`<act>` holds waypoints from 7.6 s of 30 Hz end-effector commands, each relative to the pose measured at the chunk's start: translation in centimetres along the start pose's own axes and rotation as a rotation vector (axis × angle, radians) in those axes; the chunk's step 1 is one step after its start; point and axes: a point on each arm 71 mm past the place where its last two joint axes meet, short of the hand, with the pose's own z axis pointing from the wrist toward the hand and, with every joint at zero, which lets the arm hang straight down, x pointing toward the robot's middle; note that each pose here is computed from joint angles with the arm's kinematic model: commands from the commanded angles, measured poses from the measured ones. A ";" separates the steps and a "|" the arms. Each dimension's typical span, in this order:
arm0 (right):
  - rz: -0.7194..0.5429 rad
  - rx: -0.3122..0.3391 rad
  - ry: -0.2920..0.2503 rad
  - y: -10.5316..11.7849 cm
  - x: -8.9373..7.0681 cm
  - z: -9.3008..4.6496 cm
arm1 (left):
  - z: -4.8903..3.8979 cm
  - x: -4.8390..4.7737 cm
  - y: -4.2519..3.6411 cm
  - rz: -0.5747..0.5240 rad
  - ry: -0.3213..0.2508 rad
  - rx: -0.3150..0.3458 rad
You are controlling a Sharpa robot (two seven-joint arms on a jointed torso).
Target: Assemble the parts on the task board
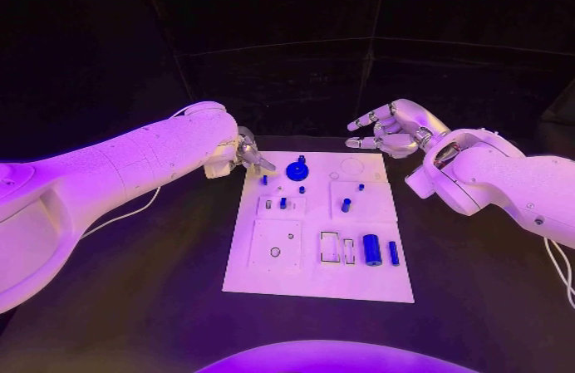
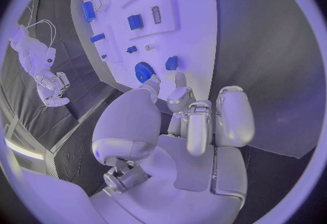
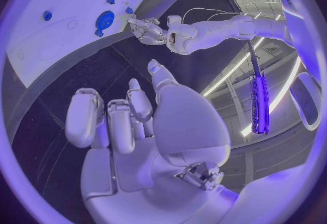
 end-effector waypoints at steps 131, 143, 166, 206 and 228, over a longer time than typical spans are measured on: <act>0.000 0.000 0.012 -0.1 0.0 0.2 | -3.48 7.21 0.86 0.095 0.055 0.132; 0.000 0.001 0.012 -0.1 -0.1 0.2 | -3.50 7.56 0.88 0.115 0.075 0.129; 0.000 -0.001 0.013 -0.1 0.0 0.3 | -3.38 7.75 0.34 0.118 0.079 0.136; -0.001 0.000 0.015 -0.2 0.0 0.3 | -2.94 6.70 1.03 0.037 0.003 0.125; -0.002 0.007 0.014 -0.4 -0.1 0.4 | -3.87 4.77 -1.07 -0.230 -0.197 0.484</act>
